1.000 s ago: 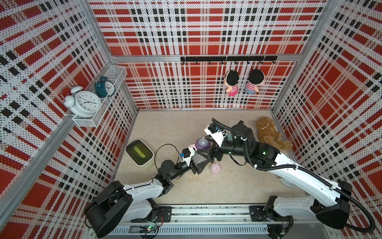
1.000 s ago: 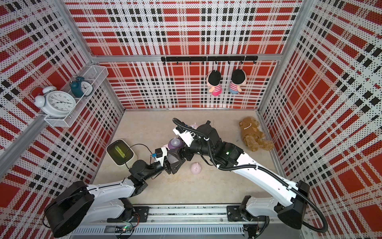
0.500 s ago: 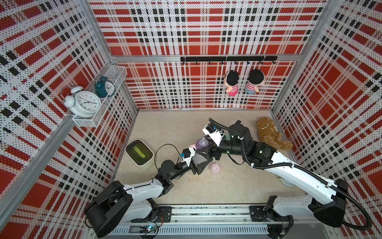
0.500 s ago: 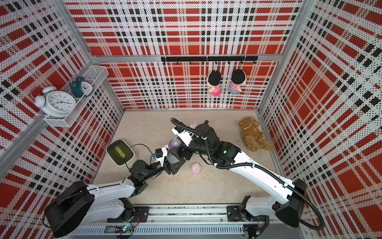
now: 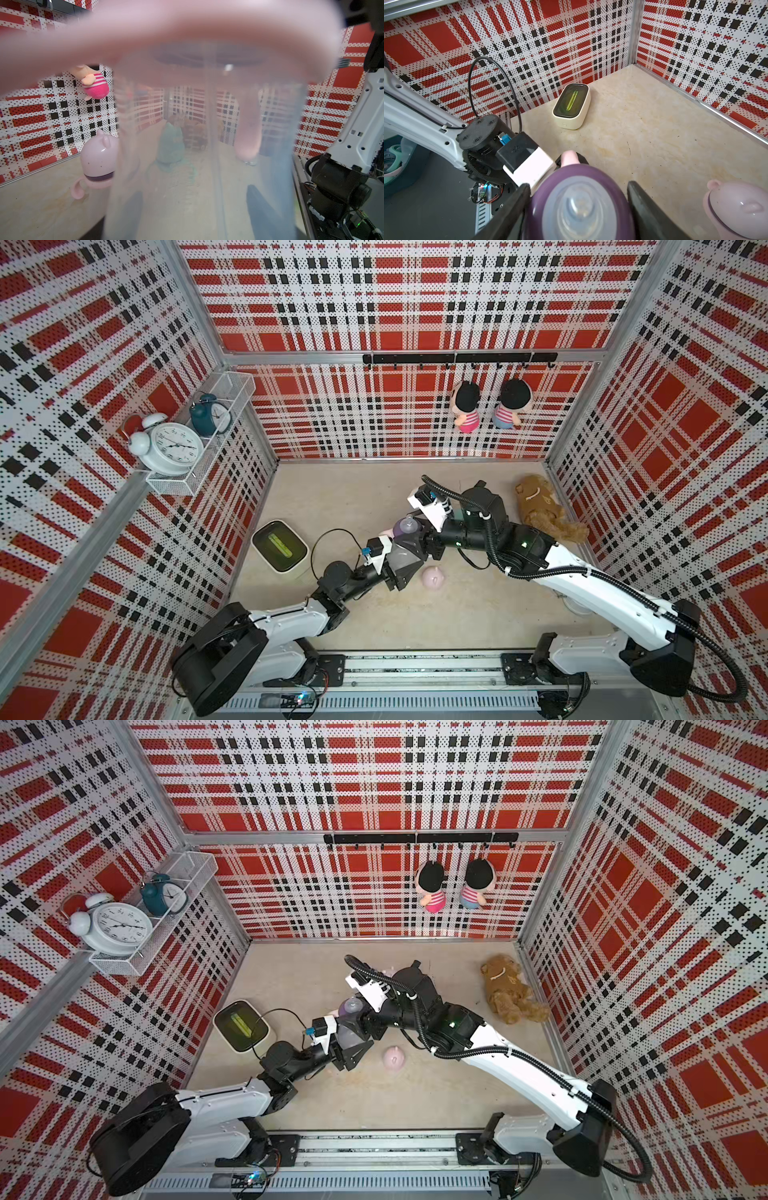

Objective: Assemble the baby bottles
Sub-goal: Screw the nipple onto the baby bottle, then place the baby bottle at the center of the board.

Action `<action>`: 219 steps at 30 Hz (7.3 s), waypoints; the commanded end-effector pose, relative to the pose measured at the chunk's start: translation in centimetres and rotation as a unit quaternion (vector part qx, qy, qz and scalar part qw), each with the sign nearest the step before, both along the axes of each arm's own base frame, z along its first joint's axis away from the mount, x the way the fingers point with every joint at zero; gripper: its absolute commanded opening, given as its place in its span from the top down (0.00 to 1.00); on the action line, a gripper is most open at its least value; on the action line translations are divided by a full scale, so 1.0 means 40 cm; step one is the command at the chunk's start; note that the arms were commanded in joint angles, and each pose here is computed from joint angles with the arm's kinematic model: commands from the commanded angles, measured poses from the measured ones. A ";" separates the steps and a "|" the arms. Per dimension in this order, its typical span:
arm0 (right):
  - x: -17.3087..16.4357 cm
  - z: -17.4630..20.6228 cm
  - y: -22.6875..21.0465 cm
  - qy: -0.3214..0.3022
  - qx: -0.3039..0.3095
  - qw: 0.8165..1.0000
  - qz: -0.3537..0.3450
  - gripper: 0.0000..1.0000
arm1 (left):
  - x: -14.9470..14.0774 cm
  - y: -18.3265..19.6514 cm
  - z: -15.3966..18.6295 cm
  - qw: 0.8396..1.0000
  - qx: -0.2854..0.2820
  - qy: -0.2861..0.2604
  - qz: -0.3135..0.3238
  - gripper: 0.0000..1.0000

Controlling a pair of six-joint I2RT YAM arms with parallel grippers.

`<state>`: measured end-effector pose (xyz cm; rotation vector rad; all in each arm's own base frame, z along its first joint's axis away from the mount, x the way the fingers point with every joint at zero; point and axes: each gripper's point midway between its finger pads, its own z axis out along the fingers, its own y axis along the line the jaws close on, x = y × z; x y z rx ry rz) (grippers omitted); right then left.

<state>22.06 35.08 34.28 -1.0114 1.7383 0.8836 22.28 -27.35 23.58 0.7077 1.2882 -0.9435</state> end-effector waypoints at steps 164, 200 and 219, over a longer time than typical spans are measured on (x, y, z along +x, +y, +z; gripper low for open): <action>0.102 0.040 -0.025 0.041 0.067 0.983 -0.165 0.01 | 0.118 0.056 0.026 0.980 -0.005 0.000 0.198 1.00; 0.178 -0.014 -0.032 0.004 0.027 0.974 -0.225 0.49 | 0.120 0.069 -0.011 0.971 0.021 0.008 0.238 0.02; 0.223 -0.165 -0.105 -0.078 -0.009 0.964 -0.253 0.49 | 0.120 0.205 -0.010 0.968 -0.039 0.042 0.245 0.02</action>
